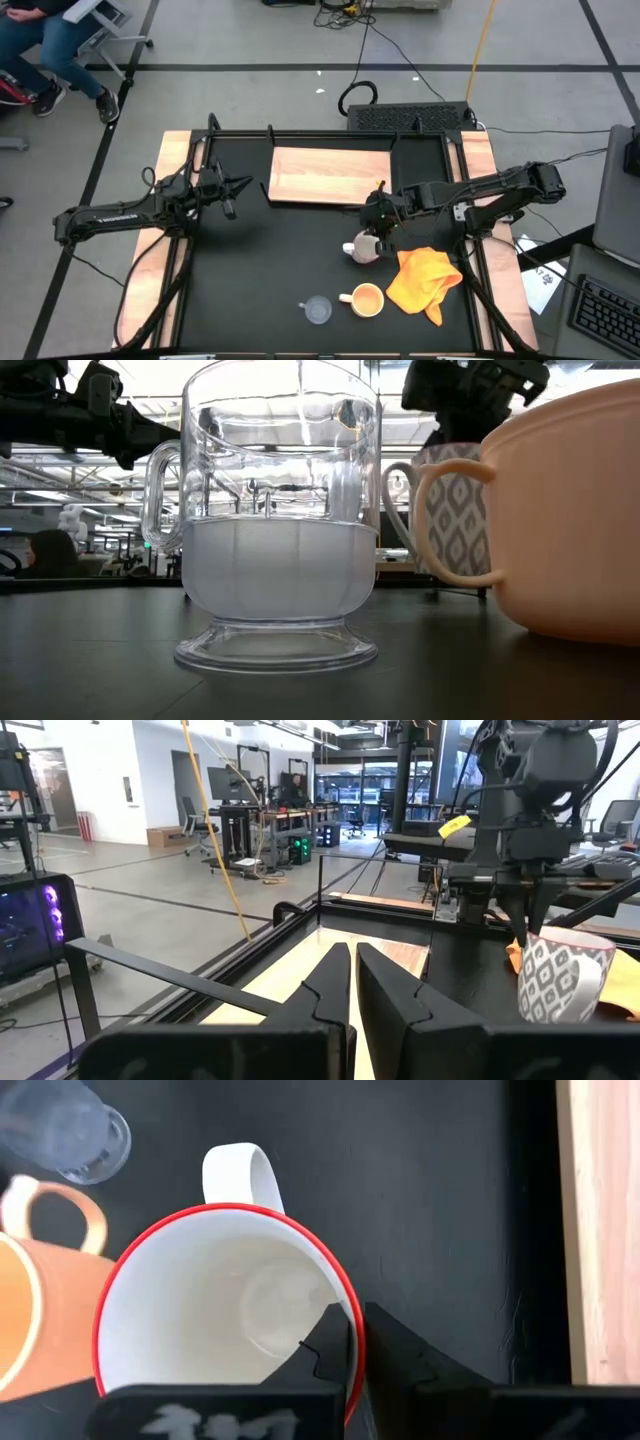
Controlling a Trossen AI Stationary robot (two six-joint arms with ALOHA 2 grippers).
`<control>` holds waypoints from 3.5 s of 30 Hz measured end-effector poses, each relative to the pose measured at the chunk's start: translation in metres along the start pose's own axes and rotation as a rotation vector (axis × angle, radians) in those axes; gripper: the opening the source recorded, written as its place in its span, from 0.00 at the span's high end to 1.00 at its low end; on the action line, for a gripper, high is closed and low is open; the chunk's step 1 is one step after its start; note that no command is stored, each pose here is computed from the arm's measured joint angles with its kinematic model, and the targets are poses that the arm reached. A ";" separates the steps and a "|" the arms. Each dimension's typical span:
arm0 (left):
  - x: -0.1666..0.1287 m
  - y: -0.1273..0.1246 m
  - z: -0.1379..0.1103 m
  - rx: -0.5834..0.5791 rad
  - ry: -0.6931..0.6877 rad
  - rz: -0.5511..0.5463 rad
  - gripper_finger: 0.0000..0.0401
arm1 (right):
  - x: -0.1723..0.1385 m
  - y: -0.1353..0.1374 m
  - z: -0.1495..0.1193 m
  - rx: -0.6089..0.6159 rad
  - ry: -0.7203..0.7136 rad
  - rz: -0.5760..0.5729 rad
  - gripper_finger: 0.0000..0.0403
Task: Stack small to large cups/mugs on shelf
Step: Put the gray patterned mug on the shelf
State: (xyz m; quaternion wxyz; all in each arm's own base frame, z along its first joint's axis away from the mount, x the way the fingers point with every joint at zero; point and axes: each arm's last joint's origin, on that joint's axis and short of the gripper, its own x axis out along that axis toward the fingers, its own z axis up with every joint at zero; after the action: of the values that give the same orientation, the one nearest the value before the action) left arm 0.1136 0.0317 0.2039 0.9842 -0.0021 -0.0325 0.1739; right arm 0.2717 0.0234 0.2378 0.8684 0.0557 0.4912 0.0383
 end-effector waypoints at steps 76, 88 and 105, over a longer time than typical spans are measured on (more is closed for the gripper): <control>0.000 0.000 -0.001 0.006 0.012 0.001 0.94 | -0.027 -0.111 0.130 -0.009 0.009 -0.069 0.98; 0.000 0.000 -0.001 0.013 0.010 0.001 0.94 | -0.080 -0.133 0.148 0.008 -0.066 -0.127 0.98; 0.000 0.000 -0.003 0.037 0.032 0.002 0.94 | -0.021 -0.180 0.149 0.075 0.080 -0.122 0.98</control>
State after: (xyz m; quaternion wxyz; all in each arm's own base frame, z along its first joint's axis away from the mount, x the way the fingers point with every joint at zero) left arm 0.1138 0.0318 0.2008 0.9843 0.0130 -0.0135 0.1753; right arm 0.3909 -0.1659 0.3075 0.8462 0.0565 0.5289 -0.0308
